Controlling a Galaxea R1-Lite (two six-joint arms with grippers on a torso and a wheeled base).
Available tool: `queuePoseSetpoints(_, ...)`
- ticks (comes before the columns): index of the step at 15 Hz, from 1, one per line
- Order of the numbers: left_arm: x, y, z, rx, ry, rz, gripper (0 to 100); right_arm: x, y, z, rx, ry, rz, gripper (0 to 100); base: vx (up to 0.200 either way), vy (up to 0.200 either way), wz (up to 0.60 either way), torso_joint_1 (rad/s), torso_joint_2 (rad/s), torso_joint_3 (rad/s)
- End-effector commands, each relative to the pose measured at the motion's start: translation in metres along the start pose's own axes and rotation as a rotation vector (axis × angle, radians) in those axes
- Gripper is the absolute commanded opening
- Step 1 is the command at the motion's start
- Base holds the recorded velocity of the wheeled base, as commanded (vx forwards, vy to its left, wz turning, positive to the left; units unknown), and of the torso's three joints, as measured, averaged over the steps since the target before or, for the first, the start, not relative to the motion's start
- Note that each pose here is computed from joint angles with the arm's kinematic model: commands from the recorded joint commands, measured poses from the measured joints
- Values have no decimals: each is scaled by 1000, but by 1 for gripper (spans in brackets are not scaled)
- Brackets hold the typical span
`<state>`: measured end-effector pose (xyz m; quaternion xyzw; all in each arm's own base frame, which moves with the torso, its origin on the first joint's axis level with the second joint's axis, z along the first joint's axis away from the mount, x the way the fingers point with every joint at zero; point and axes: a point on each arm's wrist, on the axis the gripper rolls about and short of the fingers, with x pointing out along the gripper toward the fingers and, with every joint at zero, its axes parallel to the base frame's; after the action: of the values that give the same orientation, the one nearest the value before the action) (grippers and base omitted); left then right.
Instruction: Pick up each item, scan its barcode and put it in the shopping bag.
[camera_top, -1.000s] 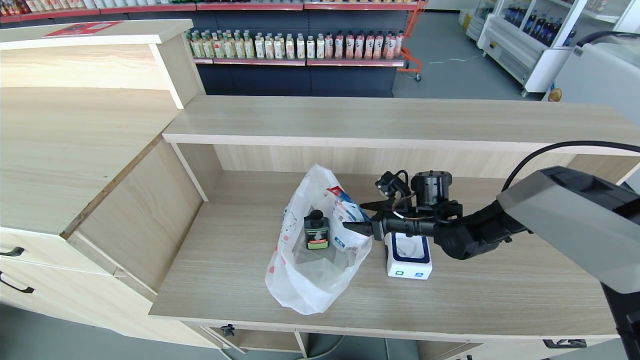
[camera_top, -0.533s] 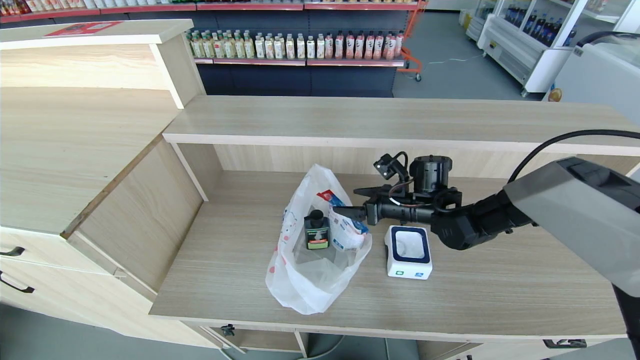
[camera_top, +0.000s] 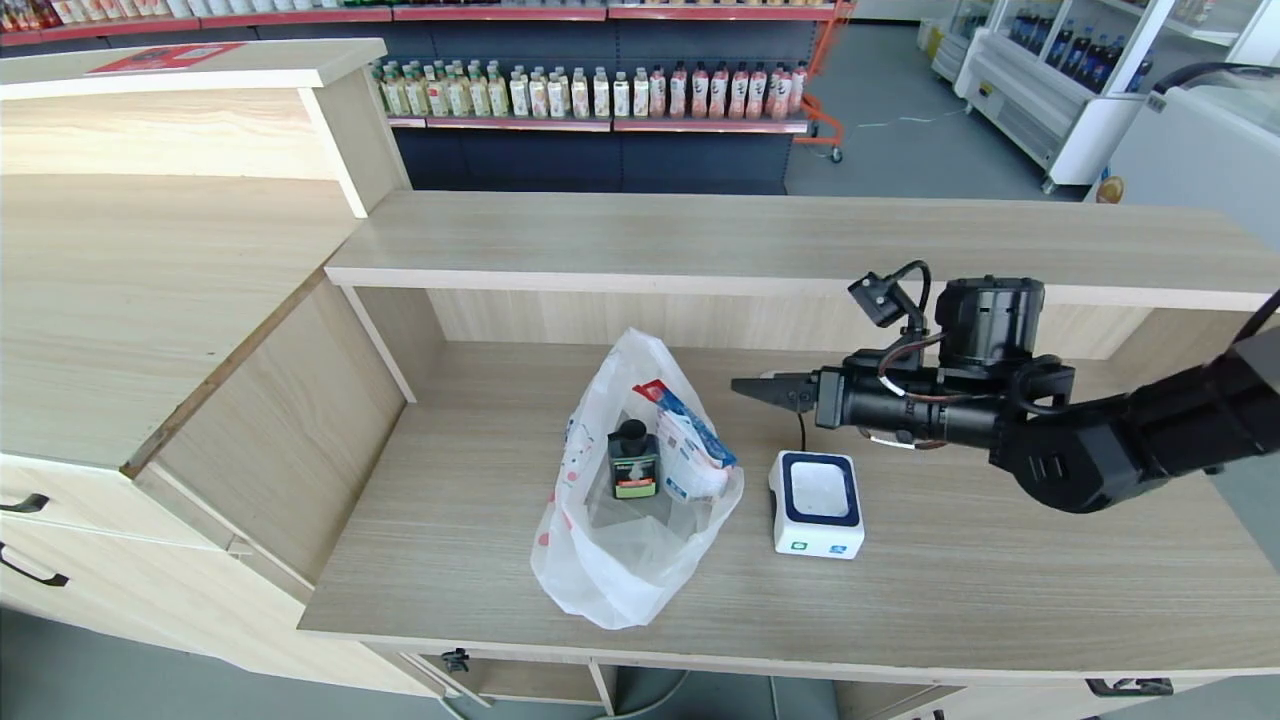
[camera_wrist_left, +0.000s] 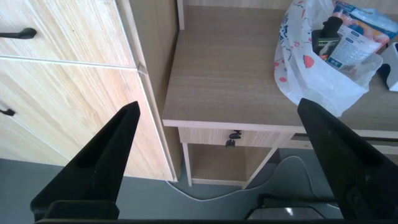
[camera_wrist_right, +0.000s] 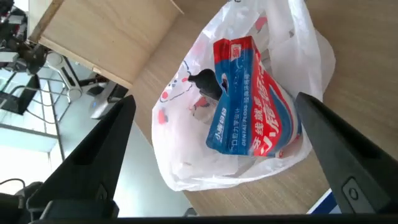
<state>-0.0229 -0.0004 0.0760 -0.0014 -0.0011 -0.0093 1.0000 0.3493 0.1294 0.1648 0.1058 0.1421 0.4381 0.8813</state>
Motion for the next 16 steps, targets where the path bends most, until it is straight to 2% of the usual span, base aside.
queuePoseSetpoints(1,0,0,0,0,-1,0,100,-76,31,10,28,-55,-62,100,0,0,0,0,0,0)
queuePoseSetpoints(4,0,0,0,0,-1,0,100,-145,43,-8,-27,-45,-239,100,0,0,0,0,0,0)
queuePoseSetpoints(5,0,0,0,0,-1,0,100,-174,55,-23,-58,-51,-381,100,0,0,0,0,0,0)
queuePoseSetpoints(6,0,0,0,0,-1,0,100,-186,62,-31,-52,-54,-448,100,0,0,0,0,0,0)
queuePoseSetpoints(8,0,0,0,0,-1,0,100,-217,82,-60,-22,-33,-578,100,0,0,0,0,0,0)
queuePoseSetpoints(9,0,0,0,0,-1,0,100,-239,97,-86,-1,-25,-705,100,0,0,0,0,0,0)
queuePoseSetpoints(11,0,0,0,-2,-1,0,100,-262,124,-120,-14,-58,-841,100,0,0,0,0,0,0)
queuePoseSetpoints(13,0,0,0,0,-1,0,100,-280,146,-157,-58,-115,-858,100,0,0,0,0,0,0)
queuePoseSetpoints(15,0,0,0,0,-1,0,100,-291,160,-178,-110,-192,-848,100,0,0,0,0,0,0)
queuePoseSetpoints(16,0,0,0,0,-1,0,100,-296,164,-192,-110,-201,-861,100,0,0,0,0,0,0)
